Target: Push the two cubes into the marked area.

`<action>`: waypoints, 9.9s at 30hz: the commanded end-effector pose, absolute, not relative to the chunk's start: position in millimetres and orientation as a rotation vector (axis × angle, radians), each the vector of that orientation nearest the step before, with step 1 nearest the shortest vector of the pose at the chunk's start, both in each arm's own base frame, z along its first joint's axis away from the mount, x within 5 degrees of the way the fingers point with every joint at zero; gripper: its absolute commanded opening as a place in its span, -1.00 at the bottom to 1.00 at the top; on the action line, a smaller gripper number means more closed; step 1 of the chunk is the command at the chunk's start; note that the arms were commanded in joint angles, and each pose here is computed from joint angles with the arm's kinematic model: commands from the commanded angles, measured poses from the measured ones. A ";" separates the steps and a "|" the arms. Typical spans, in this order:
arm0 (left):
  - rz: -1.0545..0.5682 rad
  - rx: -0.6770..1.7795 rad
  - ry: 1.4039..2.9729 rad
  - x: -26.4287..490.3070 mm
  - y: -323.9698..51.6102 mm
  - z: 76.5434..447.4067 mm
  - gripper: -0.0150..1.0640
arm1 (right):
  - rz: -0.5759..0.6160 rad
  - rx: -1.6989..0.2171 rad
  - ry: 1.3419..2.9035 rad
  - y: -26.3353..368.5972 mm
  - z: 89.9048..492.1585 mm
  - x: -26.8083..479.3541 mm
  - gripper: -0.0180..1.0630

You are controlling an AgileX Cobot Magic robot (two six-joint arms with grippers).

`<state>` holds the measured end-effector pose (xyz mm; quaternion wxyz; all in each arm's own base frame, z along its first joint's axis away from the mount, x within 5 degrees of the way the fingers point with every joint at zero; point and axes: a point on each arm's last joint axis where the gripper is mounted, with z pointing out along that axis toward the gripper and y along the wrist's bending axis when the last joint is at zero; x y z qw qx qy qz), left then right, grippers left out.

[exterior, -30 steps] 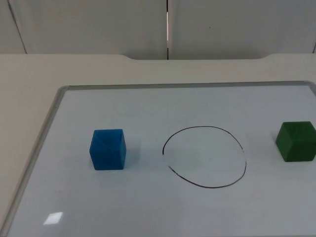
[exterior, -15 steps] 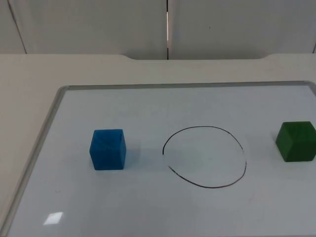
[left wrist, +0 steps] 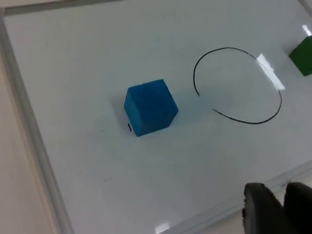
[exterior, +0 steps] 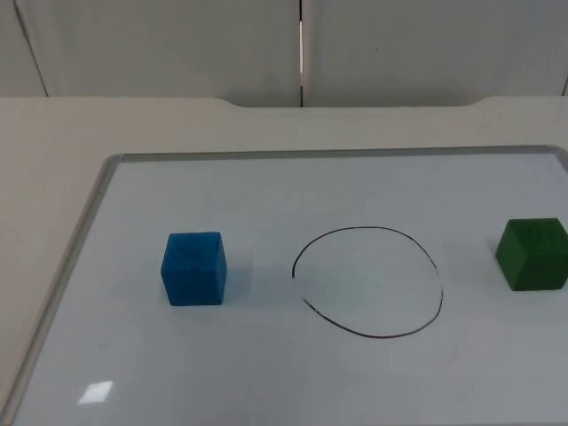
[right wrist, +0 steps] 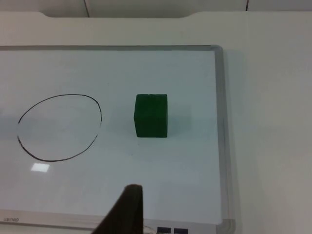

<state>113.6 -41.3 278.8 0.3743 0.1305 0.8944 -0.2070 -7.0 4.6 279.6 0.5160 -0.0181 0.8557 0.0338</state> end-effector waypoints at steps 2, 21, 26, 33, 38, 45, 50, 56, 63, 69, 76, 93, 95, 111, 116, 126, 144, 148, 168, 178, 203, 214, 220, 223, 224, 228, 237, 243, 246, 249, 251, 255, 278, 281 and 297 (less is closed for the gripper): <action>-0.563 0.323 2.293 124.6 -42.8 276.4 -0.75 | 0.079 -0.045 2.048 4.8 279.2 -7.1 0.98; -0.660 0.168 2.339 166.8 -43.5 256.2 -0.96 | 0.079 -0.045 2.048 4.8 279.2 -7.1 0.98; -0.626 0.145 2.308 170.2 -41.2 257.6 -0.96 | 0.079 -0.045 2.048 4.8 279.2 -7.1 0.98; -0.636 0.110 2.281 172.3 -41.0 259.7 -0.96 | 0.079 -0.045 2.048 4.8 279.2 -7.1 0.98; -0.665 0.130 2.246 175.7 -43.2 260.8 -0.98 | 0.079 -0.045 2.048 4.8 279.2 -7.1 0.98; -0.659 0.094 2.307 192.7 -41.4 243.3 -0.98 | 0.079 -0.045 2.048 4.8 279.2 -7.1 0.98; -0.680 0.047 2.369 210.1 -40.8 221.8 -0.98 | 0.079 -0.045 2.048 4.8 279.2 -7.1 0.98; -0.677 0.088 2.421 221.3 -49.9 201.7 -0.98 | 0.079 -0.045 2.048 4.8 279.2 -7.1 0.98; -0.607 0.107 2.480 228.7 -64.9 182.6 -0.98 | 0.079 -0.045 2.048 4.8 279.2 -7.1 0.98; -0.526 0.069 2.492 234.1 -63.9 174.1 -0.98 | 0.079 -0.045 2.048 4.8 279.2 -7.1 0.98; -0.533 0.082 2.530 247.4 -66.9 163.7 -0.98 | 0.079 -0.045 2.048 4.8 279.2 -7.1 0.98; -0.489 0.042 2.666 287.9 -70.5 115.9 -0.98 | 0.081 -0.048 2.048 5.0 279.3 -7.1 0.98; -0.490 0.039 2.685 291.4 -71.2 109.0 -0.98 | 0.081 -0.048 2.048 5.0 279.3 -7.1 0.98; -0.426 0.089 2.684 299.8 -87.3 89.9 -0.98 | 0.081 -0.048 2.048 5.0 279.3 -7.1 0.98; -0.447 0.073 2.685 299.6 -88.4 90.2 -0.98 | 0.081 -0.048 2.048 5.0 279.3 -7.1 0.98; -0.497 0.074 2.665 297.8 -101.5 91.8 -0.98 | 0.081 -0.048 2.048 5.0 279.3 -7.1 0.98; -0.622 0.050 2.693 295.3 -108.8 78.9 -0.98 | 0.081 -0.048 2.048 5.0 279.3 -7.1 0.98; -0.623 0.048 2.683 296.2 -108.9 78.6 -0.98 | 0.081 -0.048 2.048 5.0 279.3 -7.1 0.98; -0.632 0.166 2.642 301.5 -124.4 82.7 -0.98 | 0.081 -0.048 2.048 5.0 279.3 -7.1 0.98; -0.630 0.199 2.622 304.6 -133.0 86.4 -0.98 | 0.079 -0.050 2.048 5.0 279.3 -7.1 0.98; -0.633 0.247 2.627 299.5 -145.2 85.9 -0.98 | 0.081 -0.050 2.048 5.1 279.3 -7.2 0.98; -0.656 0.267 2.619 303.4 -154.4 84.7 -0.98 | 0.079 -0.052 2.048 5.1 279.3 -7.2 0.98; -0.671 0.286 2.618 301.2 -158.8 85.1 -0.98 | 0.079 -0.052 2.050 5.1 279.1 -7.2 0.98; -0.670 0.291 2.618 300.5 -159.9 85.0 -0.98 | 0.079 -0.052 2.050 5.1 279.1 -7.2 0.98; -0.670 0.291 2.618 300.5 -159.9 85.0 -0.98 | 0.079 -0.052 2.050 5.1 279.1 -7.2 0.98; -0.670 0.292 2.616 301.1 -160.2 85.4 -0.98 | 0.079 -0.052 2.050 5.1 279.1 -7.2 0.98; -0.683 0.315 2.597 304.0 -167.8 88.3 -0.98 | 0.079 -0.052 2.050 5.1 279.1 -7.2 0.98; -0.676 0.369 2.593 301.0 -183.7 87.5 -0.98 | 0.079 -0.052 2.050 5.1 279.1 -7.2 0.98; -0.668 0.375 2.580 303.2 -187.4 89.9 -0.98 | 0.079 -0.052 2.050 5.1 279.1 -7.2 0.98; -0.673 0.365 2.578 304.6 -188.1 91.0 -0.98 | 0.082 -0.052 2.050 5.3 279.1 -7.2 0.98; -0.673 0.365 2.578 304.6 -188.1 91.0 -0.98 | 0.082 -0.052 2.050 5.3 279.1 -7.2 0.98; -0.676 0.362 2.578 304.5 -188.2 91.1 -0.98 | 0.082 -0.052 2.050 5.3 279.1 -7.2 0.98; -0.708 0.446 2.645 292.2 -196.8 88.6 -0.98 | 0.086 -0.072 2.048 6.3 279.2 -7.3 0.98; -0.764 0.447 2.648 290.0 -199.5 89.7 -0.98 | 0.086 -0.072 2.048 6.3 279.2 -7.3 0.98; -0.783 0.378 2.623 291.2 -205.2 87.8 -0.98 | 0.086 -0.072 2.048 6.3 279.2 -7.3 0.98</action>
